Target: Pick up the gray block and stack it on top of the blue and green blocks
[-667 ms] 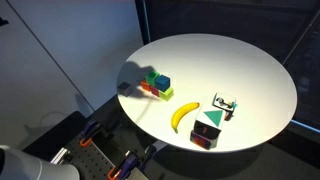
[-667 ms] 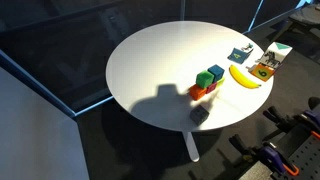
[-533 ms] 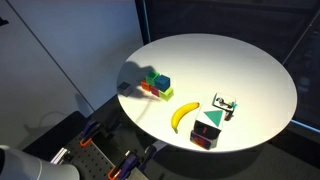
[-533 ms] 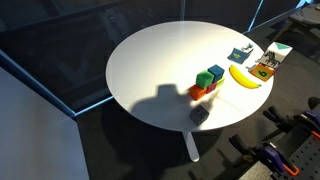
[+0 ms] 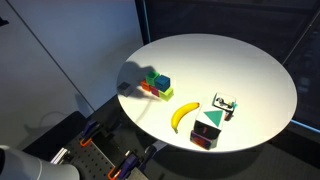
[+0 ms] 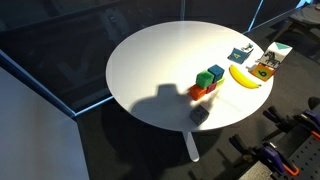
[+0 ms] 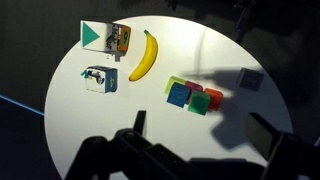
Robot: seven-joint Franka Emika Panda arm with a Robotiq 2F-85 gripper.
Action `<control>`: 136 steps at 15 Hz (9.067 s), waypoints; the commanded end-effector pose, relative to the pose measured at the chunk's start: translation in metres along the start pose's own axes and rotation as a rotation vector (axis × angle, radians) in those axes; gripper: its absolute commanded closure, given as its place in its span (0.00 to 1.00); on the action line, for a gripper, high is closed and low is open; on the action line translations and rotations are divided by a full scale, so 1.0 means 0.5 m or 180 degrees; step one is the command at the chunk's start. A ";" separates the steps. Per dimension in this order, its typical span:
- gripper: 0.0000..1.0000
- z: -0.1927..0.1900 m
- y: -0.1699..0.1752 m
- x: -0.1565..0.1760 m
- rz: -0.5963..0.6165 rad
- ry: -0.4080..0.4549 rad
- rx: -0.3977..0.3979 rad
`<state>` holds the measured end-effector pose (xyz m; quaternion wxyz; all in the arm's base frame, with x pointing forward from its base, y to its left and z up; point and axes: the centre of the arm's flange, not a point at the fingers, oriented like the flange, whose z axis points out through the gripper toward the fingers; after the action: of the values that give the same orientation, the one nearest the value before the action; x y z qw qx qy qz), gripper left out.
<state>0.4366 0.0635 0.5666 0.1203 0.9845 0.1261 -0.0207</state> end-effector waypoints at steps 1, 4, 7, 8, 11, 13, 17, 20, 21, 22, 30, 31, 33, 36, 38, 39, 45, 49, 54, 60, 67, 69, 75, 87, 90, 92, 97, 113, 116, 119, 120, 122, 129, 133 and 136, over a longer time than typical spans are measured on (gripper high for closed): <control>0.00 0.009 0.019 0.026 0.0017 -0.0029 0.0101; 0.00 0.044 0.040 0.044 0.0019 -0.0079 0.0257; 0.00 0.096 0.050 0.053 0.0001 -0.0033 0.0489; 0.00 0.111 0.051 0.056 0.0010 0.0006 0.0561; 0.00 0.172 0.045 0.055 0.0022 0.0243 0.0674; 0.00 0.218 0.036 0.050 0.0040 0.0379 0.0712; 0.00 0.307 0.006 0.034 0.0109 0.0472 0.0719; 0.00 0.370 -0.022 0.015 0.0162 0.0221 0.0734; 0.00 0.387 -0.030 0.008 0.0170 0.0158 0.0751; 0.00 0.403 -0.041 -0.001 0.0188 0.0065 0.0777; 0.00 0.421 -0.141 0.007 0.0328 -0.0062 0.0726; 0.00 0.417 -0.152 0.013 0.0398 -0.0072 0.0726; 0.00 0.410 -0.178 0.029 0.0598 -0.0132 0.0732; 0.00 0.409 -0.212 0.049 0.0870 -0.0191 0.0732; 0.00 0.415 -0.232 0.059 0.0914 -0.0214 0.0756; 0.00 0.421 -0.239 0.062 0.0885 -0.0227 0.0772; 0.00 0.470 -0.262 0.085 0.0655 -0.0182 0.0773; 0.00 0.484 -0.265 0.073 0.0673 -0.0199 0.0764; 0.00 0.491 -0.267 0.079 0.0653 -0.0201 0.0770; 0.00 0.497 -0.284 0.080 0.0572 -0.0156 0.0736; 0.00 0.565 -0.375 0.085 -0.0091 0.0086 0.0393; 0.00 0.590 -0.387 0.083 -0.0194 0.0183 0.0359; 0.00 0.657 -0.404 0.077 -0.0129 0.0277 0.0515; 0.00 0.723 -0.426 0.087 0.0385 0.0140 0.0741; 0.00 0.719 -0.428 0.105 0.0480 0.0135 0.0783; 0.00 0.718 -0.425 0.119 0.0540 0.0129 0.0808; 0.00 0.732 -0.422 0.136 0.0589 0.0114 0.0809; 0.58 0.780 -0.429 0.140 0.0542 -0.0019 0.0759; 0.69 0.760 -0.435 0.137 0.0490 -0.0034 0.0728; 0.73 0.737 -0.440 0.134 0.0442 -0.0093 0.0695; 0.73 0.728 -0.440 0.133 0.0433 -0.0115 0.0682; 0.74 0.709 -0.435 0.131 0.0440 -0.0140 0.0669; 0.74 0.626 -0.406 0.125 0.0460 -0.0139 0.0626; 0.74 0.587 -0.381 0.125 0.0478 -0.0152 0.0611; 0.74 0.573 -0.352 0.124 0.0514 -0.0226 0.0636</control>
<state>0.4491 0.1866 0.2244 0.0297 0.9973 0.0472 -0.0485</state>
